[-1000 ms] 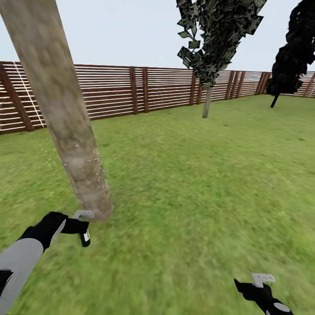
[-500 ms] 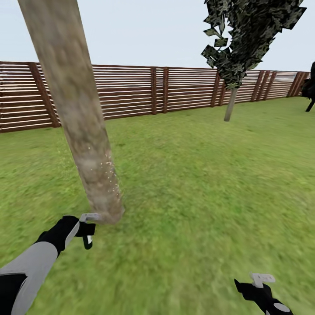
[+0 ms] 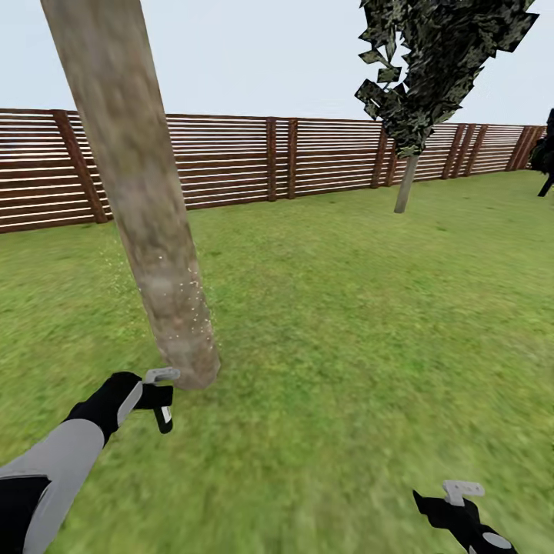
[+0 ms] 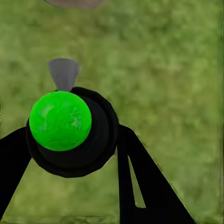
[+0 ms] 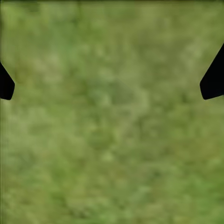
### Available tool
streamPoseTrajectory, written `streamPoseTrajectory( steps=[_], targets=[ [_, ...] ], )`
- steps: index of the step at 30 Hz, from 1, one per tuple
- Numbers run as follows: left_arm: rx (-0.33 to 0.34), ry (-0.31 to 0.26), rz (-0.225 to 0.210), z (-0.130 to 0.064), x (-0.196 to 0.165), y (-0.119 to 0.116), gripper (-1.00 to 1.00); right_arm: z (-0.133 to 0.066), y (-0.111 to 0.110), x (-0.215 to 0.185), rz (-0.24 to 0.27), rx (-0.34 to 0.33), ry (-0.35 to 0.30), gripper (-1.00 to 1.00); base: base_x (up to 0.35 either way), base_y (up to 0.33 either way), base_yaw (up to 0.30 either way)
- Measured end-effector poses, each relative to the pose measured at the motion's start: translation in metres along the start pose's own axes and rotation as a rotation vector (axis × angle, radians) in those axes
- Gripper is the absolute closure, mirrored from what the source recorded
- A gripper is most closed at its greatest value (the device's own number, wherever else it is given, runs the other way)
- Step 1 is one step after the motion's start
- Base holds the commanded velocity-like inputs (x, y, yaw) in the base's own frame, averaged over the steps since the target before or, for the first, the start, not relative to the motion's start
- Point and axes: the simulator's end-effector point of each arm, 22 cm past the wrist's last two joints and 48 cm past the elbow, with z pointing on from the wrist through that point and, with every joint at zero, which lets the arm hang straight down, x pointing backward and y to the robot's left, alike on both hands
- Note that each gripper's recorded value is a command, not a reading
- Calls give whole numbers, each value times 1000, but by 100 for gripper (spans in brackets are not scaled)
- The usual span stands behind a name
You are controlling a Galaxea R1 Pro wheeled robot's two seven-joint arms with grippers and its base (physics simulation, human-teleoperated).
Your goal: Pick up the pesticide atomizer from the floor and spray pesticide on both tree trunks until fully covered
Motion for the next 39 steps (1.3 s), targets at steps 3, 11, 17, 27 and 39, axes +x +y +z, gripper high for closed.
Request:
streamPoseTrajectory(
  steps=[3,11,17,27,39],
  targets=[
    [9,-15,-10,-34,-65,-7,100,0,0,0,0,0,0,-100,-1,0,-6],
    [0,-13,-12,-46,-82,-3,100,0,2,1,0,-3,2,-100,0,0,0],
    [-30,-85,-8,-64,-111,18,100,0,2,1,1,-4,1,-100,-73,66,0],
    [-47,-197,-47,-170,-232,36,100,0,2,1,1,-3,1,-100,0,0,0],
    [-26,-127,-36,-140,-196,24,100,0,5,2,0,-8,4,-100,0,0,0]
  ],
)
